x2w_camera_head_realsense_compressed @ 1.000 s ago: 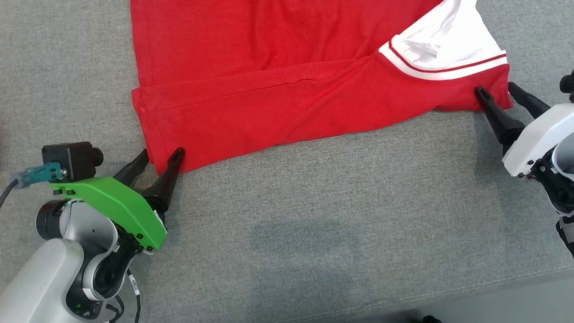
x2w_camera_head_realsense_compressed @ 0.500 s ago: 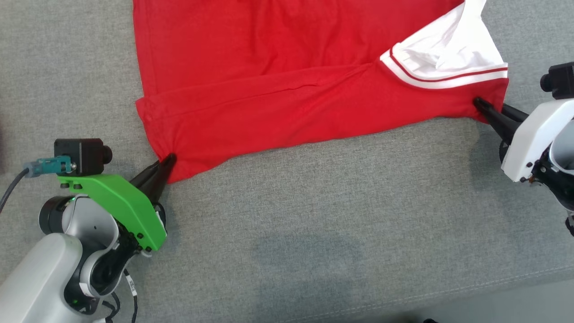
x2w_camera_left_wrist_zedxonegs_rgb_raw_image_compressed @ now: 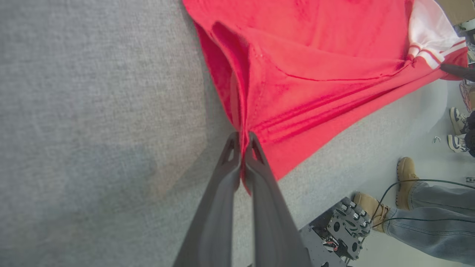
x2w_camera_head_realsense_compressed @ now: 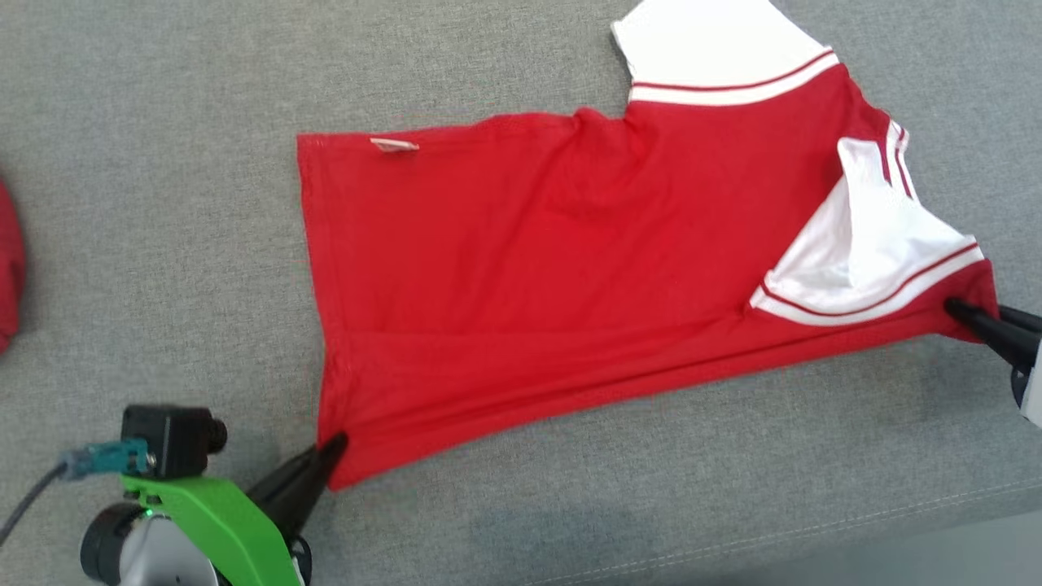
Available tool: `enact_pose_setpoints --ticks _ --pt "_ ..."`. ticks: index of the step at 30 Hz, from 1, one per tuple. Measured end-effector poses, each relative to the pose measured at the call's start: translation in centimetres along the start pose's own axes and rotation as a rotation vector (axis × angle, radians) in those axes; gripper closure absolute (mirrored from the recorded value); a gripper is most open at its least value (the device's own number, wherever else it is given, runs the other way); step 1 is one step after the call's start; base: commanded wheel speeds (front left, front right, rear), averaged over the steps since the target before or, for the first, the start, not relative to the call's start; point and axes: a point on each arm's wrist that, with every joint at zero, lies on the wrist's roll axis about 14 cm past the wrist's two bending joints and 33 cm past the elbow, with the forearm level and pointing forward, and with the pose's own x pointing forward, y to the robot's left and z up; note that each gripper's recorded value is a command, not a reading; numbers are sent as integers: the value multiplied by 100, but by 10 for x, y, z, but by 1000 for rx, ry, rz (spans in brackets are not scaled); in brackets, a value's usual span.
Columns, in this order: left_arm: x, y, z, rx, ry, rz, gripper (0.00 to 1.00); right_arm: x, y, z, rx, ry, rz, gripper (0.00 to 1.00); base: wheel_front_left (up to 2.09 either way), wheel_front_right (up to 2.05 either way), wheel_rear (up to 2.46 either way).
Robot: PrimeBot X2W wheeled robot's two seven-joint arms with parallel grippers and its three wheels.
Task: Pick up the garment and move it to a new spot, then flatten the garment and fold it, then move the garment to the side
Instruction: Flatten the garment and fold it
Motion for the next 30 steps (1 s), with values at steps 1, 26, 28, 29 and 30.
enact_pose_setpoints --ticks 1,26,28,29,30 --pt "-6 -7 -17 -16 29 -7 100 -7 -6 -12 26 25 -11 100 0 0 0" --pt "32 32 76 168 -145 111 0 15 0 130 -118 -386 -70 0 0 0 0" --pt "50 35 88 191 -128 108 0 37 10 145 -138 -391 -56 0 0 0 0" --pt "59 39 92 197 -118 113 0 48 17 152 -149 -391 -45 0 0 0 0" --pt "68 41 95 203 -105 113 0 60 21 158 -154 -384 -38 0 0 0 0"
